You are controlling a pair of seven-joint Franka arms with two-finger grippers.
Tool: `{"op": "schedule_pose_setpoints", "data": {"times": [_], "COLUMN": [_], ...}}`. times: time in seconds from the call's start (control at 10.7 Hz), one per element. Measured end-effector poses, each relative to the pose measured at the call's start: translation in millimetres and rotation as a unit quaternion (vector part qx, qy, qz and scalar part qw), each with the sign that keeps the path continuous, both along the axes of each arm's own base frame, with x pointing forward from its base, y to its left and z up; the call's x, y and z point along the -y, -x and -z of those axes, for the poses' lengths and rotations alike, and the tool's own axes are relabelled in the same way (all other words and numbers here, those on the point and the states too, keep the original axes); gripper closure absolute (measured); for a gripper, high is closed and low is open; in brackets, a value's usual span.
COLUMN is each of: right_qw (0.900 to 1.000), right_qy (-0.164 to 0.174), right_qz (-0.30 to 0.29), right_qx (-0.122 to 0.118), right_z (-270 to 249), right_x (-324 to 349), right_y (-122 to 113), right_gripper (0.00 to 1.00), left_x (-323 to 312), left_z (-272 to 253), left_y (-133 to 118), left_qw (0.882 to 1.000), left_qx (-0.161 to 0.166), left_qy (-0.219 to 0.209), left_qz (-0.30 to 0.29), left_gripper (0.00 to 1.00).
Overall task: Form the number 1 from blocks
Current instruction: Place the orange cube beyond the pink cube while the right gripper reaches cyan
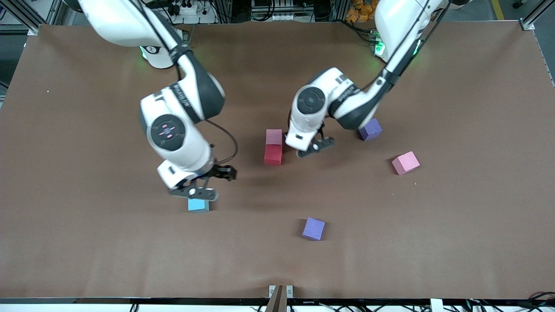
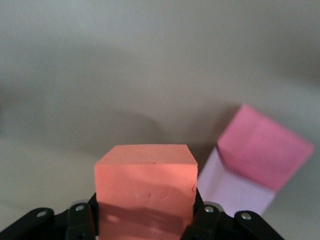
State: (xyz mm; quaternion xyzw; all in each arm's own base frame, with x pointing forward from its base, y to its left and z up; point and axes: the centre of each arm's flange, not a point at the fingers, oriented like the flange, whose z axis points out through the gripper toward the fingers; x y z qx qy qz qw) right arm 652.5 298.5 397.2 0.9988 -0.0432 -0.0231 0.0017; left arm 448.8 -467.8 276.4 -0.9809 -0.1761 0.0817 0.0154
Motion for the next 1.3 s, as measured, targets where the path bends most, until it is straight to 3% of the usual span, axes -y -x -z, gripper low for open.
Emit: {"op": "schedule_pose_setpoints", "data": {"times": [0.37,0.56,0.93,1.3], "right_qw": [0.999,0.998,0.996,0.992], "right_qy": [0.004,0.006,0.000,-0.004], "right_qz": [-0.045,-0.052,-0.083,-0.125], "right_qx": [-0.016,-0.019,-0.013,-0.020], "right_z": [-6,-7,-20,-34], "right_x": [46,50,96,151], "right_y": [-12,-13,-26,-33], "right_gripper": [0.00,0.00,0.00,0.00], "left_x": [55,70,80,91], "left_z": [6,6,13,40], "left_y": [80,102,105,122], "left_qw": [0.999,0.998,0.993,0.990], "left_qx": [-0.008,-0.008,0.041,0.045], "left_qy": [-0.011,-0.010,-0.001,0.002], "left_qz": [0.049,0.066,0.107,0.135], "left_gripper": [0.37,0.37,0.37,0.37]}}
